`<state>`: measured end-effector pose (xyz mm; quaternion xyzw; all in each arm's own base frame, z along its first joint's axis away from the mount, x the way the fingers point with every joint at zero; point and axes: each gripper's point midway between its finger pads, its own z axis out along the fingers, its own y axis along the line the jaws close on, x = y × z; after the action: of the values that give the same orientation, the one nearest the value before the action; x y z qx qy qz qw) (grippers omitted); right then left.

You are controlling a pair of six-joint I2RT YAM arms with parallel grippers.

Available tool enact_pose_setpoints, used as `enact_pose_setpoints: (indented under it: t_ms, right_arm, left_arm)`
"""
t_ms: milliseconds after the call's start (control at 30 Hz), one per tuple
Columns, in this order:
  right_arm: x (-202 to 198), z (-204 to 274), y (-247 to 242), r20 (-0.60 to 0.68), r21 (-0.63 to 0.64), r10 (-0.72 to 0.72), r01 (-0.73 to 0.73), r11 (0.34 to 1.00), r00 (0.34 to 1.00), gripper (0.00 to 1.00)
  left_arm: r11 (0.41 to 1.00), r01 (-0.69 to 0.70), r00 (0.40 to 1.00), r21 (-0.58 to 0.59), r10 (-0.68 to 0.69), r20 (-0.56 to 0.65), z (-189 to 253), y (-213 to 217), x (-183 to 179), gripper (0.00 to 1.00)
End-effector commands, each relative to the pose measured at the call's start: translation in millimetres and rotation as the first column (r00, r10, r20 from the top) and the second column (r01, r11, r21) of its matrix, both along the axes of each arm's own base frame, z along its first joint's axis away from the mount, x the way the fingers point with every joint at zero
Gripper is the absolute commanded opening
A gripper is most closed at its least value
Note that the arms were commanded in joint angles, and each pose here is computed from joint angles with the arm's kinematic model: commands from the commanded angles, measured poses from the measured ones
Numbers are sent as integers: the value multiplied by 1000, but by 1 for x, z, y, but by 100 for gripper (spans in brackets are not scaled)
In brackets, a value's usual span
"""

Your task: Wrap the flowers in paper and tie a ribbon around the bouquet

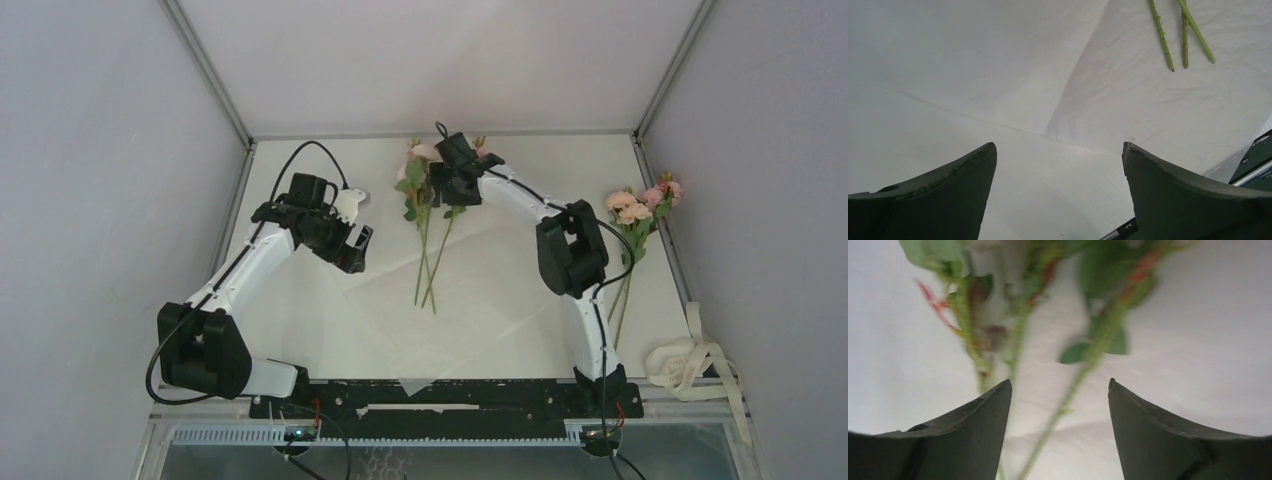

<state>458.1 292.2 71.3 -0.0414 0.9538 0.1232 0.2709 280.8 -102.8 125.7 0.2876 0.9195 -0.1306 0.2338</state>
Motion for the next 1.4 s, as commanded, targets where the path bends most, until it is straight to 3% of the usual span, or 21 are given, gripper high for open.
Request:
enact_pose_setpoints:
  t_ms: [0,100,167,267,367,533,633,700,833,933,1100,1367]
  right_arm:
    - [-2,88,-113,227,-295,-132,197,935,965,84]
    - [-39,79,-222,230,-398,-386,449,800,893,87]
    - [-74,50,-294,136,-390,-563,566,726,815,87]
    - [-109,14,-364,34,-373,-720,678,634,693,87]
    - [-124,-9,-407,-6,-373,-794,735,566,608,87]
    - [-134,-34,-446,-36,-414,-845,762,498,533,87]
    - [-135,-56,-444,-131,-396,-823,732,554,552,83]
    - [-128,-67,-436,-203,-305,-788,727,615,582,72]
    - [-123,-60,-435,-206,-274,-742,690,669,638,21]
    - [-122,-29,-451,-97,-347,-760,694,631,642,0]
    - [-113,46,-448,115,-383,-717,697,606,687,0]
    - [-112,158,-407,390,-165,-643,736,656,660,0]
  left_arm:
    - [1000,4,999,-2,-4,43,10,-2,11,100]
    - [1000,5,999,-7,-4,46,12,-2,8,100]
    - [1000,3,999,-8,-2,46,13,-2,7,100]
    - [1000,-8,999,-4,8,42,17,-2,8,100]
    - [1000,-17,999,5,17,48,19,0,10,100]
    - [999,-28,998,29,26,54,18,5,10,100]
    - [999,-28,998,35,26,48,16,6,10,100]
    - [999,-26,999,34,25,41,14,5,10,100]
    - [999,-20,999,28,19,33,12,3,11,100]
    - [1000,-13,1000,21,12,26,10,2,9,100]
    - [1000,-4,1000,11,4,29,11,0,8,100]
    - [1000,15,1000,-5,-15,28,12,-3,7,100]
